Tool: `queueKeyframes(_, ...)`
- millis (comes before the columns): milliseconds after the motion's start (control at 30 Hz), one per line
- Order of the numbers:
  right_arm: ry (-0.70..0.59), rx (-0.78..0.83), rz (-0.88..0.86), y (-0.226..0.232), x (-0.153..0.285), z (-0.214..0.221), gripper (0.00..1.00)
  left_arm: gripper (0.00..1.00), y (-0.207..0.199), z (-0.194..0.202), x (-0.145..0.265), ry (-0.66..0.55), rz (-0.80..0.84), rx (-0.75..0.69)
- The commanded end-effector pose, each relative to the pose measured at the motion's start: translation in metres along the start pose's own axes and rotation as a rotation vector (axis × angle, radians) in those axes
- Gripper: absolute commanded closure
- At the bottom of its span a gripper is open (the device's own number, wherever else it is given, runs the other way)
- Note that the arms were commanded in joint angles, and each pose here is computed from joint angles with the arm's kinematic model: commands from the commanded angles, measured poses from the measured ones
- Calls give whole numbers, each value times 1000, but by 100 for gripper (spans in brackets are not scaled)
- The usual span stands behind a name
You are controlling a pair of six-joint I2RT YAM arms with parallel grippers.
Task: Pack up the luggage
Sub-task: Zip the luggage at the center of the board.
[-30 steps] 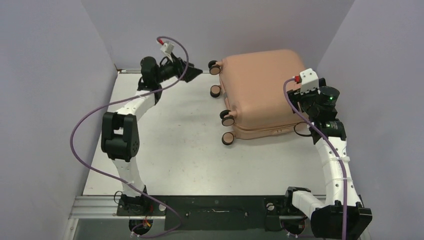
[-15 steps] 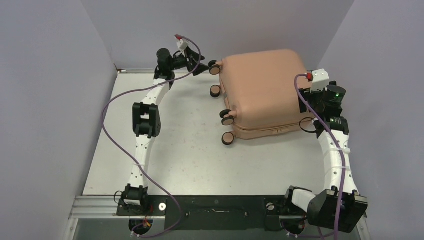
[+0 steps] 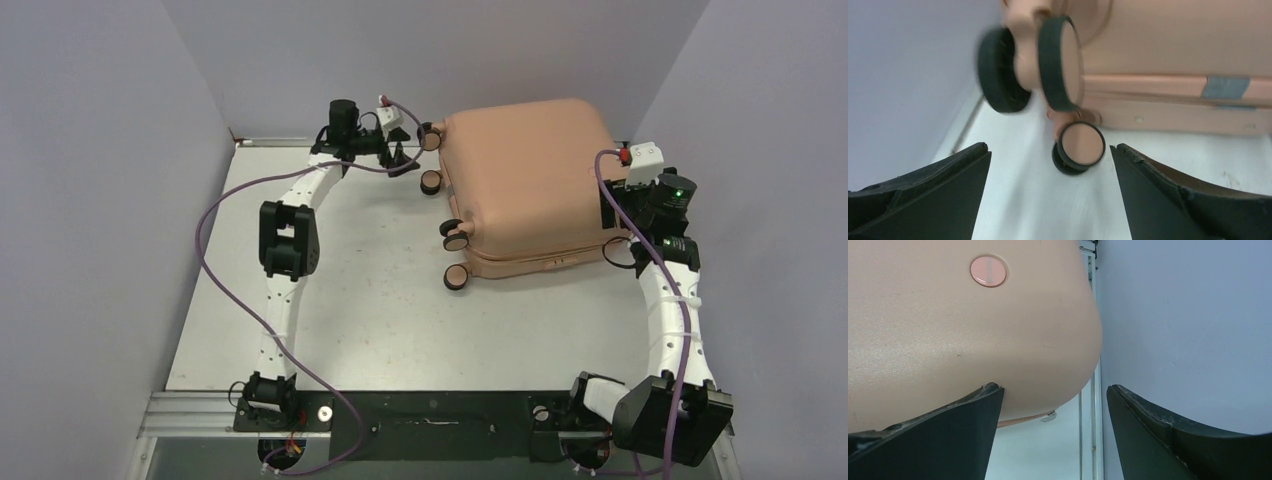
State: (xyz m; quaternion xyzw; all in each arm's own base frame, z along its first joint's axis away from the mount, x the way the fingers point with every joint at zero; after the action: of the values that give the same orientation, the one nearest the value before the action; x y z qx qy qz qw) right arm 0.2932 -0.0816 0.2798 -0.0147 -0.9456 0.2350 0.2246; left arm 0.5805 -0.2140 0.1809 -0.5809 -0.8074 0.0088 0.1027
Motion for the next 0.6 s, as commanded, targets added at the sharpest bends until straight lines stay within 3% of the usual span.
queueKeyframes(0, -50, -18, 26, -6, 4, -10, 22, 4, -19, 3, 21, 138, 8, -239)
queueKeyframes(133, -44, -31, 15, -7, -1, -10, 22, 4, -21, 15, 13, 83, -35, -235)
queueKeyframes(333, -39, -44, 17, -10, 1, -9, 22, 4, -39, 38, -14, 117, 12, -277)
queueKeyframes(567, -37, -43, 20, -9, 3, -5, 22, 4, -74, 40, -7, -66, 93, -210)
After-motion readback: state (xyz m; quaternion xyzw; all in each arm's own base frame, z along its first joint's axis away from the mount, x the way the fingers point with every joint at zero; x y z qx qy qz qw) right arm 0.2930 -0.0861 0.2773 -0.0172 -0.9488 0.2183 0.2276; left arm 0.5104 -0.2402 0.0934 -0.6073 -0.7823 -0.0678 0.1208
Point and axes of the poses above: each gripper's point midway between its finger pads, its own x axis back along the fingers, its own y axis along the line the jaws close on, z = x × y, the point moved 7 cm from there along x, back along the fingers, and after that the axes turned 9 degrees about x, right-handed, at the moved point
